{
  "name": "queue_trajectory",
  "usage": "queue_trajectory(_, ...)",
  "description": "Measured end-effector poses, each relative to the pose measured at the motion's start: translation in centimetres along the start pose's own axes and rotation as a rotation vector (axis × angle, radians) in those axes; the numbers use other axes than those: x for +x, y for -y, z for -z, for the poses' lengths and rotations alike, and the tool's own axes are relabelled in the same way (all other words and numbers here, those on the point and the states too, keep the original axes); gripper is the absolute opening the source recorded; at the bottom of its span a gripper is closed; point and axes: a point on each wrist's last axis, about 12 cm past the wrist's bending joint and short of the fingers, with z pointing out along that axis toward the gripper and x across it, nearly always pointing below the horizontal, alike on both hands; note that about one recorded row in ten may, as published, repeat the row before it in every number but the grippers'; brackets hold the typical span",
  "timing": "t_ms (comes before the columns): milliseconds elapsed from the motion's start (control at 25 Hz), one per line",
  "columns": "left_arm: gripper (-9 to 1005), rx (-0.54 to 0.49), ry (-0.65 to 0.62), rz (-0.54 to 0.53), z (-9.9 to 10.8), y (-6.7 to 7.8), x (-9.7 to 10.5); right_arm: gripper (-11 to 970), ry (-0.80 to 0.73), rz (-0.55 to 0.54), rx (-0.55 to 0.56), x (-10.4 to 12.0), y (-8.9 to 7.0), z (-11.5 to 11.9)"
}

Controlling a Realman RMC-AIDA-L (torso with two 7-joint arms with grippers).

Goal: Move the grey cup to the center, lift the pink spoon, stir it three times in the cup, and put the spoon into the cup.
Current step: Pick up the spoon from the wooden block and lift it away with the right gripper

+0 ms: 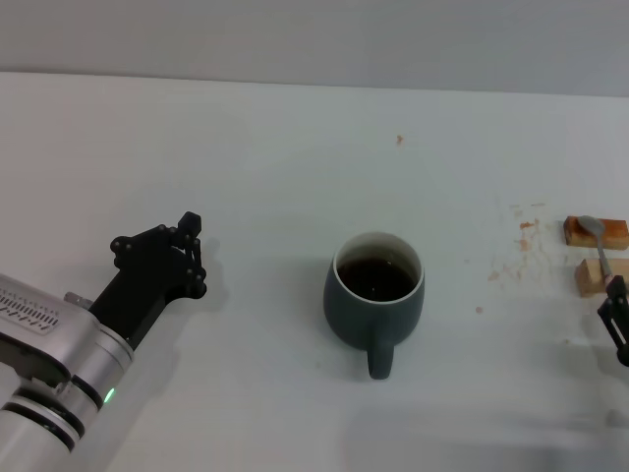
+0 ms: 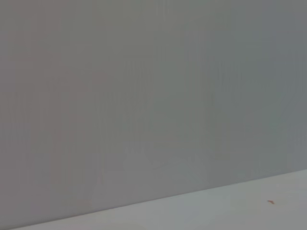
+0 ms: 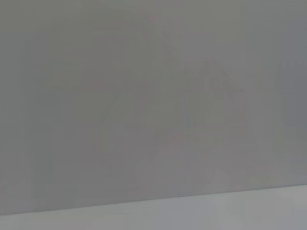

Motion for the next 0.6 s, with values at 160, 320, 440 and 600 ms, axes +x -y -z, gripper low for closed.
queue_trajectory(160,-2,-0.001,-0.001,0.0,0.01,0.0,0.02,827,-0.011,-0.003,-0.014,0.08,-0.29,-0.21)
queue_trajectory(320,-2,0.0,-0.001,0.0,0.01,0.0,0.02,828,-0.023,-0.009,-0.016,0.21,-0.42,-0.12)
queue_trajectory(440,-2,-0.001,-0.004,0.0,0.0,-0.01,0.04,828,-0.03,-0.012,-0.02,0.3,-0.53,0.08)
queue_trajectory(600,-2,0.0,-0.007,-0.001,-0.04,-0.03,0.07,827,-0.047,-0.018,-0.019,0.49,-0.64,0.2)
